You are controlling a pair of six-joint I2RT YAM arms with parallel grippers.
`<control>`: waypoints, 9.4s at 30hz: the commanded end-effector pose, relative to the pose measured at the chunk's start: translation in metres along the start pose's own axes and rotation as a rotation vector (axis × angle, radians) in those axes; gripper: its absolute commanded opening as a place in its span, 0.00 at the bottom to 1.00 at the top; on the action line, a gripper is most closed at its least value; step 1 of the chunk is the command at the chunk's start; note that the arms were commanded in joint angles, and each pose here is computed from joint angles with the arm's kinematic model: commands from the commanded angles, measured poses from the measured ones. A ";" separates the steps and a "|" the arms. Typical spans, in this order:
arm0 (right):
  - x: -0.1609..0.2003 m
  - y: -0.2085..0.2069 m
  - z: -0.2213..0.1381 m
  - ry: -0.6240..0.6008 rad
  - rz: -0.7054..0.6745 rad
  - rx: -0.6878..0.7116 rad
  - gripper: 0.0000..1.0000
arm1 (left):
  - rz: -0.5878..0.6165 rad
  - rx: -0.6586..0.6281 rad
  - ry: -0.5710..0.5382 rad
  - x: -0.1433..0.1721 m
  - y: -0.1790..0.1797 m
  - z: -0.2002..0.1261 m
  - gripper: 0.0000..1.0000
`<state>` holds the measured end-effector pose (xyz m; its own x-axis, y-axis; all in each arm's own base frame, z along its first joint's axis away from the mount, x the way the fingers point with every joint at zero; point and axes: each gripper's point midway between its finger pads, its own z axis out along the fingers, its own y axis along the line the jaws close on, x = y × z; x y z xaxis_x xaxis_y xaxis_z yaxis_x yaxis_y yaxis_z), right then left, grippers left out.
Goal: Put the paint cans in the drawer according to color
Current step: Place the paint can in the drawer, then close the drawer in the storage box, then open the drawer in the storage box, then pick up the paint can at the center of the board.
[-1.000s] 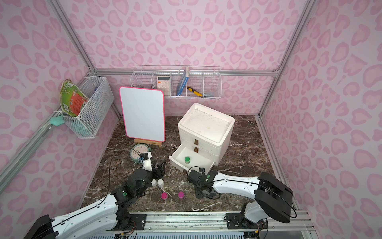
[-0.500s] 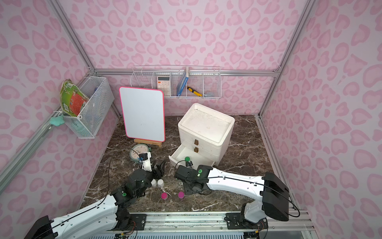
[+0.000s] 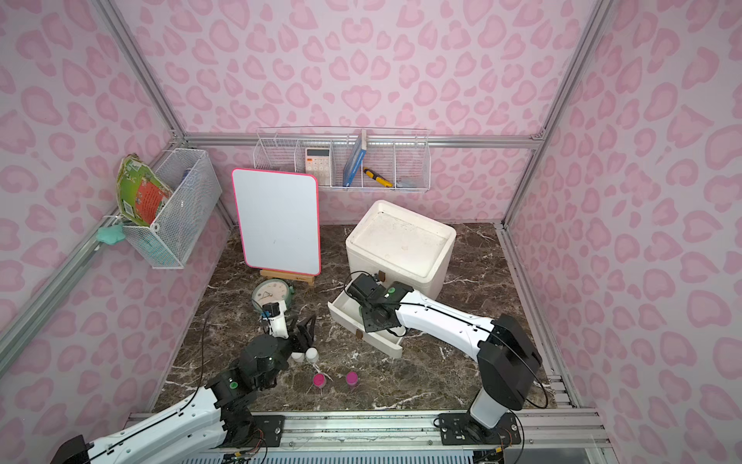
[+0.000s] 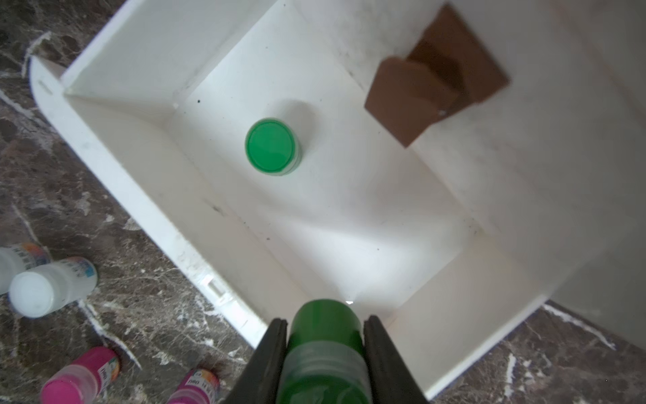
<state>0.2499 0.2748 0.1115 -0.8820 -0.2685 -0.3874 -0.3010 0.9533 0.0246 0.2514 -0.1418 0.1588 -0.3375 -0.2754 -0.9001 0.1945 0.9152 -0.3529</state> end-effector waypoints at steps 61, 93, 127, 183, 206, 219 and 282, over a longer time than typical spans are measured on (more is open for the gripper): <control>-0.033 -0.053 -0.157 -0.768 0.182 -0.193 0.56 | 0.296 0.271 0.196 0.109 -0.121 0.094 0.59; -0.033 -0.068 -0.162 -0.791 0.199 -0.194 0.56 | 0.290 0.294 0.076 0.114 -0.145 0.175 0.54; -0.032 -0.064 -0.160 -0.787 0.183 -0.245 0.58 | 0.335 0.295 -0.063 0.062 -0.153 0.148 0.57; -0.033 -0.058 -0.154 -0.770 0.177 -0.255 0.58 | 0.352 0.347 -0.020 0.051 -0.139 0.111 0.00; -0.046 -0.054 -0.146 -0.769 0.128 -0.275 0.60 | 0.369 0.365 -0.007 0.055 -0.135 0.079 0.00; -0.046 -0.054 -0.142 -0.761 0.125 -0.283 0.60 | 0.345 0.364 0.073 0.057 -0.136 0.063 0.00; 0.002 0.147 -0.107 -0.436 -0.652 -0.485 0.67 | -0.156 -0.425 0.028 -0.068 0.107 -0.021 0.98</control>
<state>0.1831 0.3843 0.2311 -0.3336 -0.4823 -0.8100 -0.8370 0.5469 0.0190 0.2865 -0.0387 0.2042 -0.3160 -0.3188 -0.8936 -0.1397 0.9472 -0.2885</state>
